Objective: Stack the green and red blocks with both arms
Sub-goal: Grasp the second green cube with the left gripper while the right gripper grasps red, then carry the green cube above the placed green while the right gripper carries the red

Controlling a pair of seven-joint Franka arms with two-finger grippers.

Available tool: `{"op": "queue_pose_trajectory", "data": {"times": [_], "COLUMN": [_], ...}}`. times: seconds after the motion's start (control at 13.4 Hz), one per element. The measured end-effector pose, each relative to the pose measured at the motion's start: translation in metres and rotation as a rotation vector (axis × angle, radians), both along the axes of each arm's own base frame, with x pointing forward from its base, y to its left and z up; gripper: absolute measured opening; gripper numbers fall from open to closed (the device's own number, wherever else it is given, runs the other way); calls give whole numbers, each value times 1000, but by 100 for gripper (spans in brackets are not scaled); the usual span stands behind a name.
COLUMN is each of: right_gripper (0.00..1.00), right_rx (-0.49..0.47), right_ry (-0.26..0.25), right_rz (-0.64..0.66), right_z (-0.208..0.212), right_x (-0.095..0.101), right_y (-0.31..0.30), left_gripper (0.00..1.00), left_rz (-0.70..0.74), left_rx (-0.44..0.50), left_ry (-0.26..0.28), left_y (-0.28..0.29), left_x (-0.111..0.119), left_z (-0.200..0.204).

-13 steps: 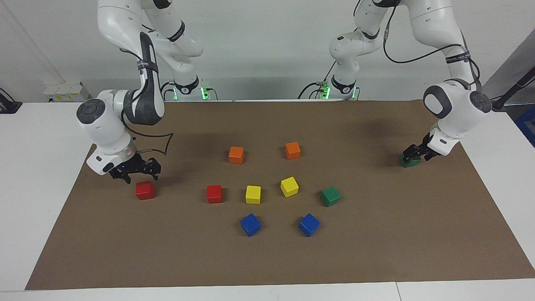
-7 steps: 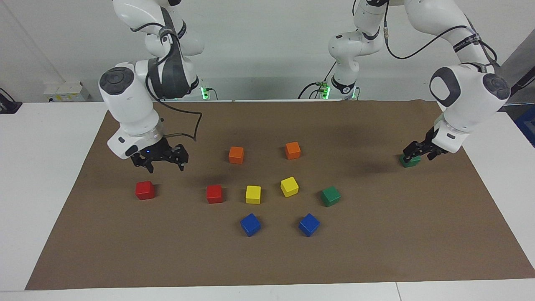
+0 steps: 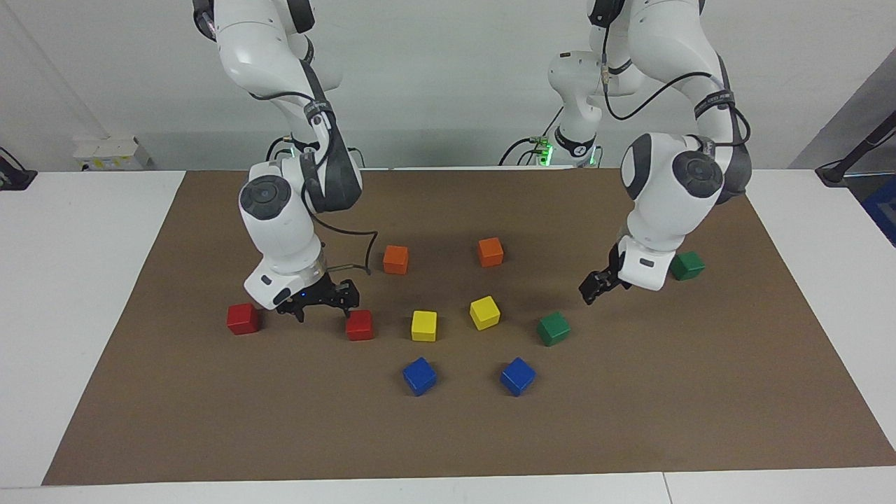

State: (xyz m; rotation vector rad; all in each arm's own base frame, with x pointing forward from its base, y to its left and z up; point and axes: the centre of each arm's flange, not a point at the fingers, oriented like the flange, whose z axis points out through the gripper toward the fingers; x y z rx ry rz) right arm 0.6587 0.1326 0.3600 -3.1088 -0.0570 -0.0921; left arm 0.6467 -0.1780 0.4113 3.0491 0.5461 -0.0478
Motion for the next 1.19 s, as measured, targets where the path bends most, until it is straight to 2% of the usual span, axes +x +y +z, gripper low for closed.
{"op": "queue_pose_trajectory", "data": {"times": [0.22, 0.45, 0.67, 0.89, 1.19], "right_gripper": [100, 100, 100, 100, 100], "right_rx": [13, 17, 19, 20, 20], "right_ry": [-23, -29, -31, -29, -21], "right_rz": [-26, -24, -27, -19, -21], "right_z": [-12, -11, -17, -33, -45], "right_x": [1, -3, -2, -5, -9], "right_y": [22, 41, 43, 49, 55], "left_gripper": [100, 100, 100, 100, 100], "left_rz": [54, 76, 60, 51, 63], "left_rx": [-3, -11, -4, 7, 4], "left_ry": [-4, -24, -32, -19, -29], "left_y": [-18, -28, -41, -52, -57], "left_x": [20, 26, 22, 10, 1], "left_z": [-37, -53, -59, -84, -105]}}
